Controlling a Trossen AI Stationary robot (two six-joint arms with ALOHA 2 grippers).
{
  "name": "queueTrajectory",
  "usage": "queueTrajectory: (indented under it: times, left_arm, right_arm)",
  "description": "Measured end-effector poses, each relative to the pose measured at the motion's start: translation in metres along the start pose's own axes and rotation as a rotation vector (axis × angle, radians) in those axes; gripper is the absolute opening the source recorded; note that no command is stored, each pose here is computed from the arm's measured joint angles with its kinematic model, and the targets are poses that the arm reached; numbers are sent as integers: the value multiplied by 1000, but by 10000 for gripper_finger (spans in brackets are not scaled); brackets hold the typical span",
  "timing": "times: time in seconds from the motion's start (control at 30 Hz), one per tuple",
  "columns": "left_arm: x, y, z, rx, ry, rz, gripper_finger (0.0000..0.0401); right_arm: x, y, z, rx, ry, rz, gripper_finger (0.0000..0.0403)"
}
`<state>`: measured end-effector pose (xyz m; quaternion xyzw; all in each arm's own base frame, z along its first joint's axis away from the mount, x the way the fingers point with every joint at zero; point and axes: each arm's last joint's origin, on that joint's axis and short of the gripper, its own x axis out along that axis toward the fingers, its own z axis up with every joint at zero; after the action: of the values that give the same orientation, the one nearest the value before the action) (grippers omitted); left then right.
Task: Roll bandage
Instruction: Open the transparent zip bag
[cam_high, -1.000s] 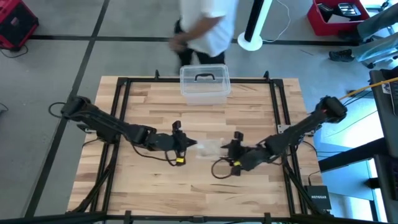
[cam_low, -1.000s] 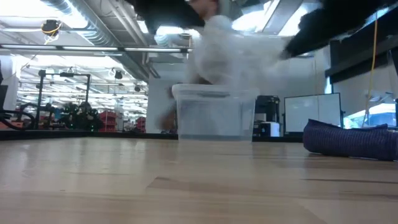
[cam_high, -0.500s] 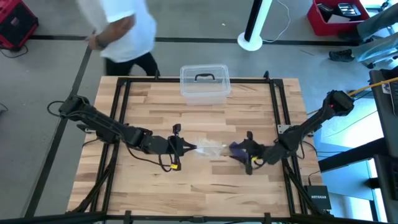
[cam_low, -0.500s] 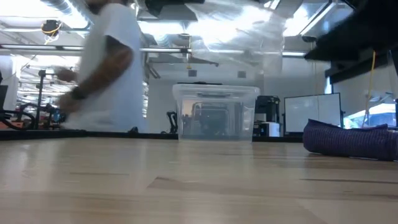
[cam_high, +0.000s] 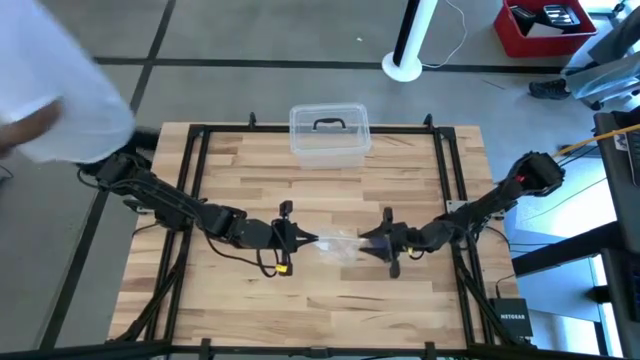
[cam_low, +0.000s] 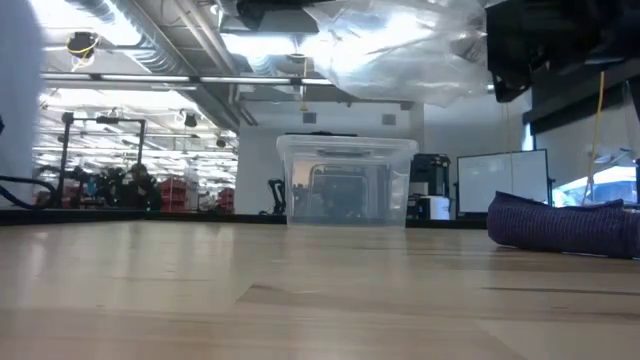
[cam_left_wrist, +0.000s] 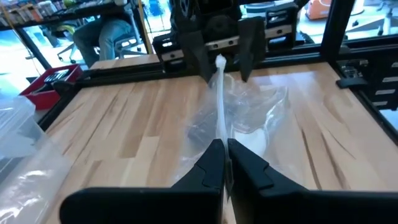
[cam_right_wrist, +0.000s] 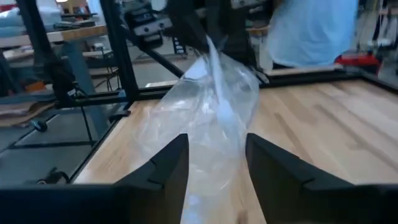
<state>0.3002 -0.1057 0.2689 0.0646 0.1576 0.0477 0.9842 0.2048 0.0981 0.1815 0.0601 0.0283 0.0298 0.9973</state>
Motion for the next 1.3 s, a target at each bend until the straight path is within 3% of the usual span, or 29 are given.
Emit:
queueTrajectory:
  times: [0.2, 0.43, 0.67, 0.97, 1.07, 1.3]
  left_arm:
    - [0, 0, 1, 1, -6, 0, 2]
    - [0, 0, 1, -14, -14, 0, 5]
    - [-1, 10, 2, -102, 31, 29, 32]
    - [-9, 24, 49, -105, 88, 60, 139]
    - [1, 26, 53, -112, 78, 61, 155]
    - [61, 16, 29, -35, 178, 16, 158]
  right_arm:
    - [1, -1, 0, -43, -17, -16, 134]
    - [1, -1, 2, -92, -33, -22, 12]
    - [1, -2, 2, -101, -39, -69, 6]
    - [1, -5, 1, -50, -31, -145, 5]
    - [6, -9, 0, -40, 12, -199, 3]
    - [34, -16, 18, -83, 223, -234, 2]
